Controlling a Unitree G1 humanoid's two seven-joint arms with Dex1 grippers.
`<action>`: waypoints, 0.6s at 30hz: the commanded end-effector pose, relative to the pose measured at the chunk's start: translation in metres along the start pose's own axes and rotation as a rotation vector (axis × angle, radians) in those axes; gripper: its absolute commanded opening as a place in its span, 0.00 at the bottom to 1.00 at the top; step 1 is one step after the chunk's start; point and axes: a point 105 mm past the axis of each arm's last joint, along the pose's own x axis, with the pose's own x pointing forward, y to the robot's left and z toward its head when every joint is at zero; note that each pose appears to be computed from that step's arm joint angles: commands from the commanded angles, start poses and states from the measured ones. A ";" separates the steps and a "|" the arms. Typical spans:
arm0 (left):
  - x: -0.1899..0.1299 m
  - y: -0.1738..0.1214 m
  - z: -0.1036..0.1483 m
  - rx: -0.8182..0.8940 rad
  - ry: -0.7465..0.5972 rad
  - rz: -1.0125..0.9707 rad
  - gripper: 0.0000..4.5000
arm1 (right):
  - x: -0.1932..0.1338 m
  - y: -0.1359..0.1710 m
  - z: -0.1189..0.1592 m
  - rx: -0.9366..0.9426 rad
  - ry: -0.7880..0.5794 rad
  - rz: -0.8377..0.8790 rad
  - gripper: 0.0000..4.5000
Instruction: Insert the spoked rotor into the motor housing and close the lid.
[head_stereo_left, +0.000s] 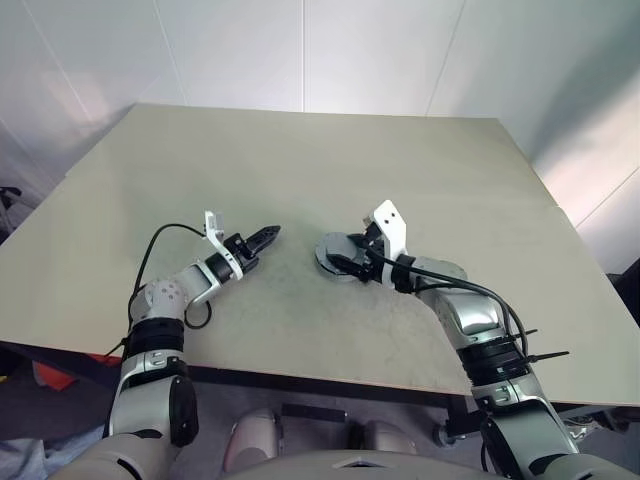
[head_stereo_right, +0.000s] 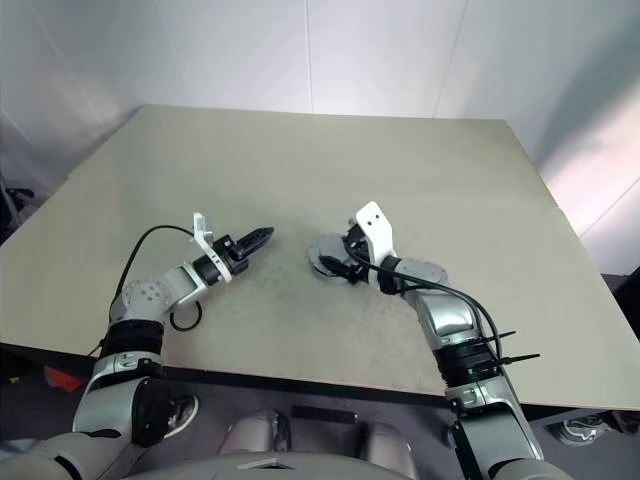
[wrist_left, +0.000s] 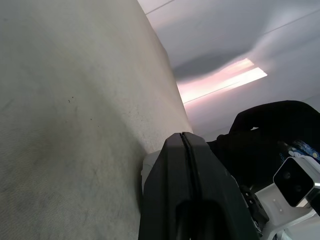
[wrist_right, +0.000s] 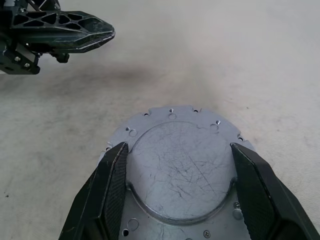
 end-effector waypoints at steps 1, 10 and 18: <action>0.000 -0.007 0.009 0.033 -0.023 -0.024 0.00 | -0.001 -0.019 -0.010 -0.041 0.084 -0.097 0.69; 0.000 -0.006 0.009 0.036 -0.026 -0.019 0.00 | 0.000 -0.019 -0.013 -0.053 0.100 -0.096 0.69; 0.014 -0.019 -0.005 0.001 0.038 -0.062 0.00 | -0.002 -0.018 -0.025 -0.066 0.158 -0.095 0.69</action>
